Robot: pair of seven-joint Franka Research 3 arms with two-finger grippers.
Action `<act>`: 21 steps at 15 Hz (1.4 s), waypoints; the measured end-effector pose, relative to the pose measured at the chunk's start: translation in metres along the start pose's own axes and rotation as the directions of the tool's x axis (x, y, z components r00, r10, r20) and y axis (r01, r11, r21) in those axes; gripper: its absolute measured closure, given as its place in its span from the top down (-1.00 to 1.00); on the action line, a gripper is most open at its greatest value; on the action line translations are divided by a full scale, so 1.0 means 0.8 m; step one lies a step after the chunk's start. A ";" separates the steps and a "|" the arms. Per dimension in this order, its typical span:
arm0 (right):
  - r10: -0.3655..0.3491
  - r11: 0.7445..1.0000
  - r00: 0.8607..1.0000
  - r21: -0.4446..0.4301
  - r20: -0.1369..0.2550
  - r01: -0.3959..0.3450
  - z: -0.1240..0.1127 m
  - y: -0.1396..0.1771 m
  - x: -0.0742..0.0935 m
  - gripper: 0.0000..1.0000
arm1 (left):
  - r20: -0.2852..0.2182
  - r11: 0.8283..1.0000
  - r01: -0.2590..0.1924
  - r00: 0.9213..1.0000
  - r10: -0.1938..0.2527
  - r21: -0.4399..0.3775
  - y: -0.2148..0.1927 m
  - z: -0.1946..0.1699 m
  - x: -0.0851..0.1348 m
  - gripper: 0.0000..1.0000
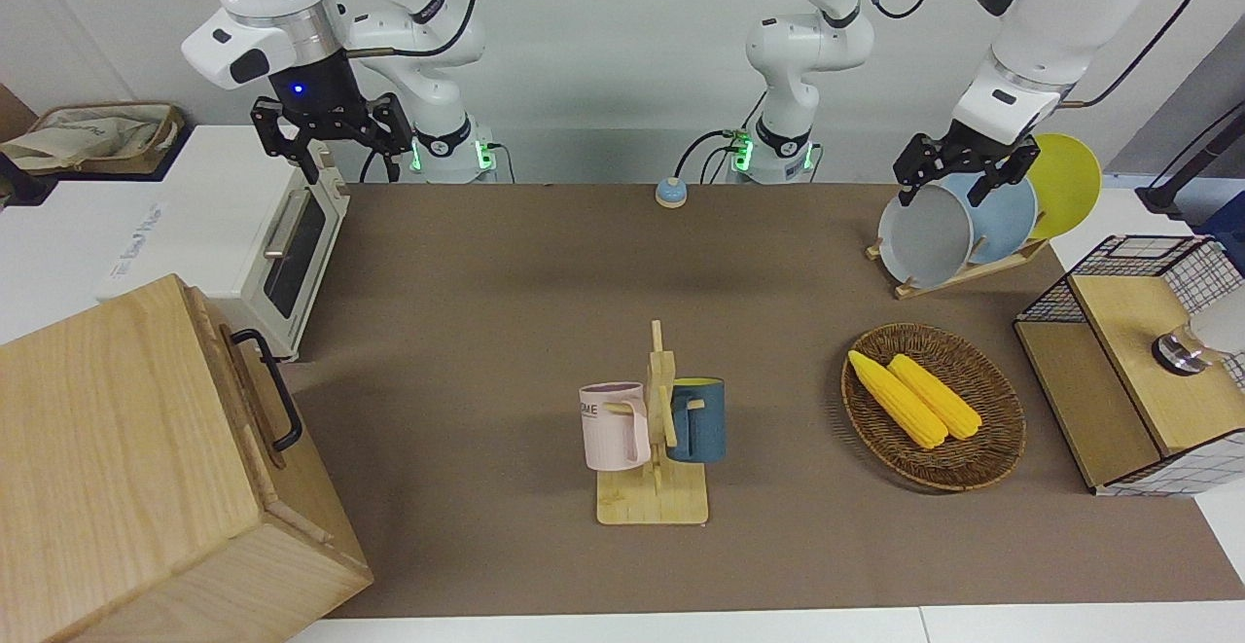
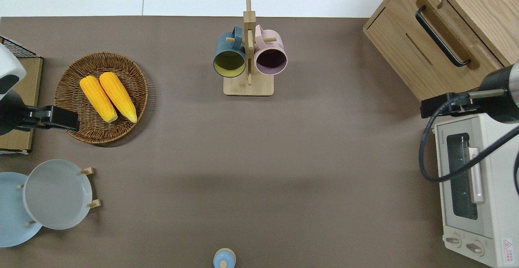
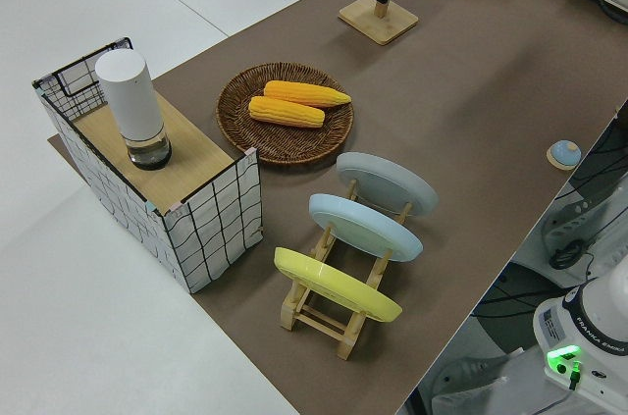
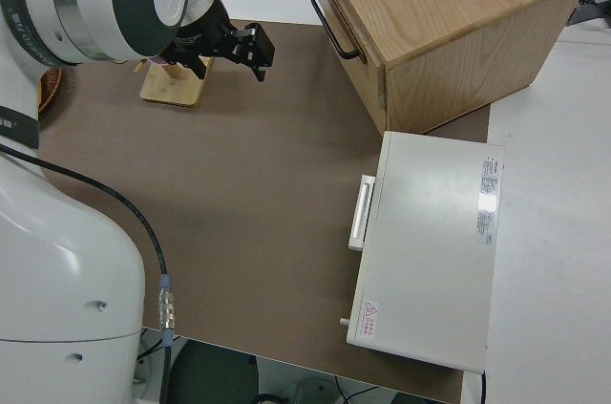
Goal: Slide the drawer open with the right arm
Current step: 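Reach the right gripper up to the black drawer handle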
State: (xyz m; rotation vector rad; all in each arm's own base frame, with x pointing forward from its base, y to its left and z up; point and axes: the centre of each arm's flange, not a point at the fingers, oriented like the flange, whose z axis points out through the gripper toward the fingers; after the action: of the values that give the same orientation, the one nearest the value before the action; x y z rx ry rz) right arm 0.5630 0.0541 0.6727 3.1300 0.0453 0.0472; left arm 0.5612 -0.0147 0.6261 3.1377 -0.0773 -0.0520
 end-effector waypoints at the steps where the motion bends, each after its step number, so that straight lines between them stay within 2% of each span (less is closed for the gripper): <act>1: 0.000 1.000 1.000 0.000 0.000 0.000 0.000 0.000 0.000 0.98 | 0.000 1.000 0.000 1.000 0.000 0.000 0.000 0.000 0.000 0.99; 6: 0.001 1.000 1.000 -0.011 -0.006 -0.001 -0.003 0.001 0.001 0.98 | 0.000 1.000 0.000 1.000 0.000 0.000 0.000 0.000 0.000 0.99; 11: -0.026 0.991 1.000 -0.130 -0.013 0.024 0.004 -0.009 0.010 0.98 | 0.000 1.000 0.000 1.000 0.000 0.000 0.000 0.000 0.000 0.99; 14: -0.058 0.972 0.998 -0.228 -0.021 0.051 0.007 -0.022 0.016 0.98 | 0.000 1.000 0.000 1.000 0.000 0.000 0.000 0.000 0.000 0.99; 17: -0.116 0.925 0.993 -0.368 -0.024 0.099 0.010 -0.051 0.020 0.98 | 0.000 1.000 0.000 1.000 0.000 0.000 0.000 0.000 0.000 0.99; 21: -0.216 0.810 0.976 -0.560 -0.012 0.173 0.024 -0.105 0.029 0.98 | 0.000 1.000 0.000 1.000 0.000 0.000 0.000 0.000 0.000 0.99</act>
State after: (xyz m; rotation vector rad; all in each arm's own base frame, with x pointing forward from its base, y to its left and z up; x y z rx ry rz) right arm 0.5841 0.1384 0.6532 2.5176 0.2974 0.1484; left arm 0.5612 -0.0147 0.6261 3.1377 -0.0773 -0.0520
